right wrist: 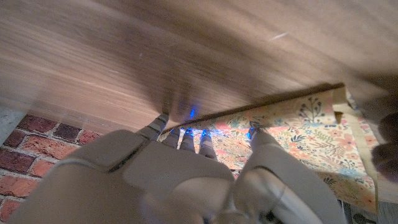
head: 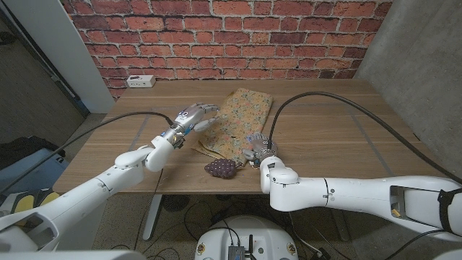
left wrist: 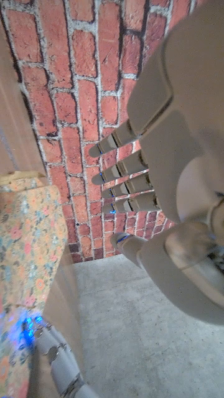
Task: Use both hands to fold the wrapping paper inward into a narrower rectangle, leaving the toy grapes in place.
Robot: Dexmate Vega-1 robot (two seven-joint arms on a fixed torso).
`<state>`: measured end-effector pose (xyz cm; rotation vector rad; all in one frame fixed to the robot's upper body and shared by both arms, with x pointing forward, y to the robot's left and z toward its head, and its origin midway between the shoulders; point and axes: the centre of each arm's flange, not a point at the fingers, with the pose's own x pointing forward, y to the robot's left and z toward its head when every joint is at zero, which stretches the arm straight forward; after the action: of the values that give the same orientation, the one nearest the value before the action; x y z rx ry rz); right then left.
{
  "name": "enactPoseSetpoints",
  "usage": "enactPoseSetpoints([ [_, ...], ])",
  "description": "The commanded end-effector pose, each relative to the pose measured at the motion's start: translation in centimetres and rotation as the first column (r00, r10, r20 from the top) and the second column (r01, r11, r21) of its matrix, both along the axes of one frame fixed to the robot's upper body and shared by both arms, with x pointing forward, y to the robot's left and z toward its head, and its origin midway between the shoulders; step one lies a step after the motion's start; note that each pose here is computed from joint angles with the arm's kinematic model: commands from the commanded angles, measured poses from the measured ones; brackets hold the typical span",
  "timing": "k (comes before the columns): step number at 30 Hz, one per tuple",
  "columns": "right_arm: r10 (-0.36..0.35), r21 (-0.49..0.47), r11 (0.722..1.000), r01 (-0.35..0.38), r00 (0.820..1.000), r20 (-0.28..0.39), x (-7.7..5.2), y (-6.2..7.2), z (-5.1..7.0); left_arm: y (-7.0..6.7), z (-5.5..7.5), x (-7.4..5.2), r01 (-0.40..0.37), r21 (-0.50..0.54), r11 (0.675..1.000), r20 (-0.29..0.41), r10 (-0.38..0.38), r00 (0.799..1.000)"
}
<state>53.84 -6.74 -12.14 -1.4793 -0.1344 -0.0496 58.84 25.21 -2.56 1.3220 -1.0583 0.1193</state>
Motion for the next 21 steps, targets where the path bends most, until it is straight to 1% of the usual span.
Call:
enactPoseSetpoints([
  [1,0.093,0.185,0.974,-0.131,0.975,0.202,-1.5,-0.8,3.0,1.5,0.3,-2.1,0.075,-0.169,0.983,0.163,-0.048,0.985],
  [4,0.106,0.234,0.957,-0.17,0.958,0.266,-1.8,-1.0,3.8,1.6,0.2,-2.2,0.08,-0.174,0.981,0.159,-0.053,0.986],
  [7,0.116,0.276,0.939,-0.207,0.942,0.314,-2.0,-1.3,4.6,1.8,0.1,-2.2,0.083,-0.179,0.98,0.155,-0.056,0.986],
  [11,0.129,0.335,0.908,-0.252,0.928,0.35,-2.0,-1.8,5.3,2.2,0.1,-2.1,0.097,-0.21,0.973,0.14,-0.069,0.988],
  [14,0.146,0.383,0.875,-0.297,0.915,0.376,-1.9,-2.3,5.8,2.6,0.0,-1.9,0.115,-0.246,0.963,0.113,-0.089,0.99],
  [18,0.165,0.425,0.836,-0.346,0.898,0.408,-1.7,-2.8,6.6,3.2,0.0,-1.6,0.143,-0.295,0.945,0.082,-0.124,0.989],
  [21,0.18,0.45,0.807,-0.382,0.885,0.429,-1.5,-3.3,7.2,3.7,0.0,-1.4,0.166,-0.342,0.925,0.059,-0.155,0.986],
])
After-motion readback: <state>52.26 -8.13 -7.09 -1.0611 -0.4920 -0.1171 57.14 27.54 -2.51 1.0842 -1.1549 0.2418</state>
